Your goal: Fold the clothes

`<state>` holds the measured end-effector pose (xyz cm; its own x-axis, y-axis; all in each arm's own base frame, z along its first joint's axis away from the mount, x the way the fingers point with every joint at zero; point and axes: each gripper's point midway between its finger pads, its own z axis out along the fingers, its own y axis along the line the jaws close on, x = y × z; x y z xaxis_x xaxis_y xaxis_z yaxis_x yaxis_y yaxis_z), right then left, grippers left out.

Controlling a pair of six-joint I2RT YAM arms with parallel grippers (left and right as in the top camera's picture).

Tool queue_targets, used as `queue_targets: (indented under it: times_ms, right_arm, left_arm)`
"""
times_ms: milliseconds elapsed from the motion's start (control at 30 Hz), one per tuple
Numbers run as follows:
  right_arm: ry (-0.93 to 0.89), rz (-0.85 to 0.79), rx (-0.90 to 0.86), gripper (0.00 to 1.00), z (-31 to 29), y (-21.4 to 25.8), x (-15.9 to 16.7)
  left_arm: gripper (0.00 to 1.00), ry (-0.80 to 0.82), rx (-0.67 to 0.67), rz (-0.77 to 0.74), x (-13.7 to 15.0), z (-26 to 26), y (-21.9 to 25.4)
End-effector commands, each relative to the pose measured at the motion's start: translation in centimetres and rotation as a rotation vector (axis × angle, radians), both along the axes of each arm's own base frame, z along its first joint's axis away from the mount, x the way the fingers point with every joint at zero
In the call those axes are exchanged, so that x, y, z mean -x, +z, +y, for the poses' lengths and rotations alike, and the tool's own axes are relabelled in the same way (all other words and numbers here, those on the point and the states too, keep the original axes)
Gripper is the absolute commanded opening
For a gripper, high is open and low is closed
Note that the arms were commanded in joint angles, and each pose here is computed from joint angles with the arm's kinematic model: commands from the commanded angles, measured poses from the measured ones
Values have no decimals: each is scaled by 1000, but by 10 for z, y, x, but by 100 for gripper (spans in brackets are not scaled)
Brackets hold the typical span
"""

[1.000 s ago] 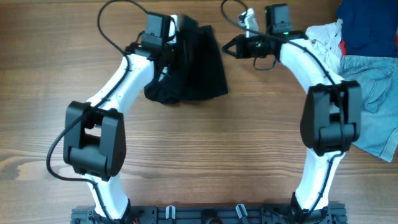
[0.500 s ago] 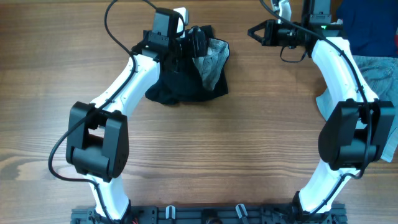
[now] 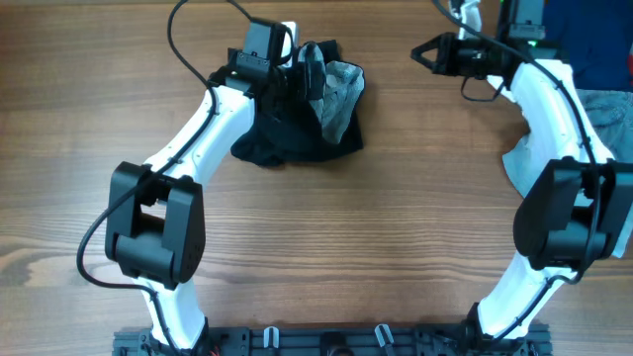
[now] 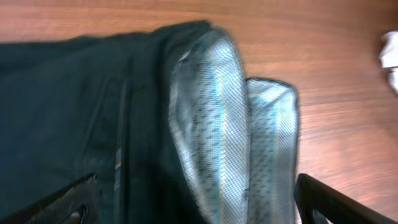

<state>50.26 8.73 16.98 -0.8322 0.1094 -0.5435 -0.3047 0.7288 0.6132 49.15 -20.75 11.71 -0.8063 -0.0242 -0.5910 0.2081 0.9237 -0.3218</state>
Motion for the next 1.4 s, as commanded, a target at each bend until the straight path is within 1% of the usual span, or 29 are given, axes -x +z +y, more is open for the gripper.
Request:
queue_targets:
  times_ms: [0, 100, 200, 300, 367, 467, 533, 667, 800, 1033, 1100, 1133, 1167, 1267, 1333, 1367]
  right_arm:
    - [-12, -7, 14, 4, -11, 0, 1]
    - [-17, -3, 17, 4, -16, -1, 1]
    - [-24, -4, 19, 4, -20, -1, 1]
    - [-41, 10, 34, 4, -23, -4, 1]
    - [-44, 25, 38, 4, -23, -6, 3]
    - [-40, 43, 41, 4, -23, -9, 7]
    - [-36, 47, 52, 4, -24, -11, 8]
    - [-37, 60, 63, 4, -25, -14, 11]
    - [-34, 61, 64, 4, -25, -14, 11]
    - [-24, 55, 71, 4, -25, -15, 12]
    - [-24, 55, 71, 4, -25, -15, 12]
    - [-23, 55, 71, 4, -25, -15, 12]
    - [-23, 54, 71, 4, -25, -15, 12]
    - [-26, 54, 78, 4, -26, -15, 12]
    - [-39, 56, 98, 4, -29, -18, 11]
    - [-45, 57, 108, 4, -31, -19, 10]
  left_arm:
    - [100, -61, 1, 10, 0, -18, -14]
    - [100, -56, 4, 33, -2, -19, -29]
    - [100, -115, 76, 13, -5, -37, -29]
    - [98, -229, 191, -29, -2, -71, -17]
    - [96, -264, 211, -47, 2, -88, -15]
    - [97, -273, 169, -52, 9, -107, -28]
    - [100, -252, 112, -50, 10, -110, -44]
    - [100, -213, 23, -37, 11, -110, -74]
    - [100, -208, 13, -29, 11, -109, -83]
    - [100, -220, 9, -47, 9, -110, -83]
    - [100, -259, -29, -60, 10, -109, -86]
    - [100, -294, -67, -69, 12, -106, -89]
    - [99, -318, -140, -83, 12, -98, -93]
    - [100, -374, -256, -133, 11, -87, -84]
    - [100, -408, -269, -186, 12, -90, -61]
    - [100, -413, -262, -227, 12, -94, -40]
